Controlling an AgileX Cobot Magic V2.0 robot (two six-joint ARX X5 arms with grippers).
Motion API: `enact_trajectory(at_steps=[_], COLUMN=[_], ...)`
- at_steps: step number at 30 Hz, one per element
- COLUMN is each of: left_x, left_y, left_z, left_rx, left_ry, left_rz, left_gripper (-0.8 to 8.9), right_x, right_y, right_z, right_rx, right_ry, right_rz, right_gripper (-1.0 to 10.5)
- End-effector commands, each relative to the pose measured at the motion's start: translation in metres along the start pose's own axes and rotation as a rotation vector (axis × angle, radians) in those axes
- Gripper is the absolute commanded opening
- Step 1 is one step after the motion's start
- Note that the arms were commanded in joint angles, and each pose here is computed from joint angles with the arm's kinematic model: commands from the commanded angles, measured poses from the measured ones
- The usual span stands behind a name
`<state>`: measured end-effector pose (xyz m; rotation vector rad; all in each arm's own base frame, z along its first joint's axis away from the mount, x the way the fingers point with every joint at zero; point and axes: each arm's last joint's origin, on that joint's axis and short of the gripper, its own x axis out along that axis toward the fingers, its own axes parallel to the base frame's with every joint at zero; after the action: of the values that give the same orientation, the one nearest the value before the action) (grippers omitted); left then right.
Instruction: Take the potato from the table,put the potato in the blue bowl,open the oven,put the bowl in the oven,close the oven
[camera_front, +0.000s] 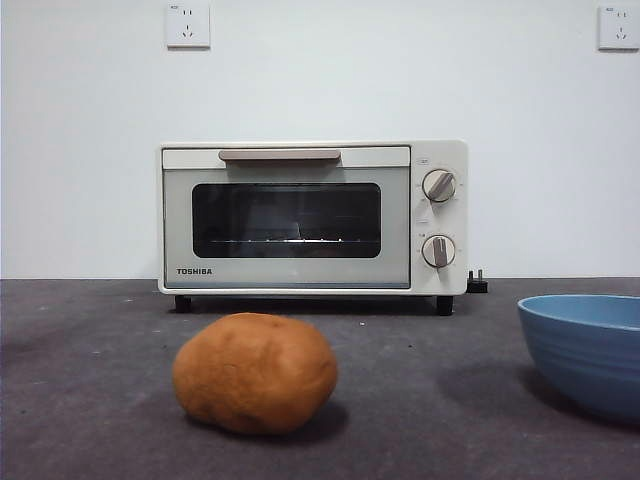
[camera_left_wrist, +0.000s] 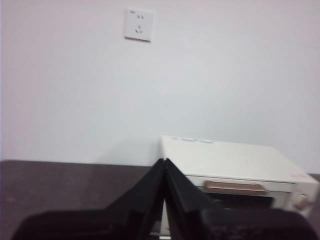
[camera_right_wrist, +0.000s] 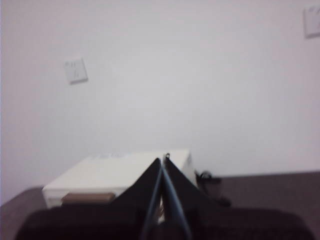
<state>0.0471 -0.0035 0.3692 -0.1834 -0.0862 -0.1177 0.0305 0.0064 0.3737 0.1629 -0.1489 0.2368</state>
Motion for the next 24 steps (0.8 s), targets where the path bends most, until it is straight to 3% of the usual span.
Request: enact_trajectory(at_steps=[1, 6, 14, 19, 24], left_x=[0.002, 0.016, 0.057, 0.08, 0.096], left_y=[-0.004, -0.008, -0.009, -0.004, 0.0], left_z=[0.016, 0.03, 0.016, -0.004, -0.022], left_rx=[-0.031, -0.047, -0.104, -0.13, -0.125], left_ry=[0.035, 0.156, 0.525, 0.748, 0.908], left_rz=[-0.03, -0.107, -0.297, -0.344, -0.346], left_gripper=[-0.05, -0.05, -0.05, -0.05, -0.05], right_x=[0.013, 0.046, 0.103, 0.132, 0.158], right_y=[0.001, -0.001, -0.009, -0.008, 0.008], right_z=[0.014, 0.029, 0.027, 0.017, -0.003], right_rx=[0.032, 0.094, 0.141, 0.131, 0.075], right_ry=[0.104, 0.334, 0.678, 0.819, 0.915], right_rz=[0.021, 0.108, 0.258, 0.31, 0.337], right_gripper=[-0.1, -0.1, -0.1, -0.1, 0.0])
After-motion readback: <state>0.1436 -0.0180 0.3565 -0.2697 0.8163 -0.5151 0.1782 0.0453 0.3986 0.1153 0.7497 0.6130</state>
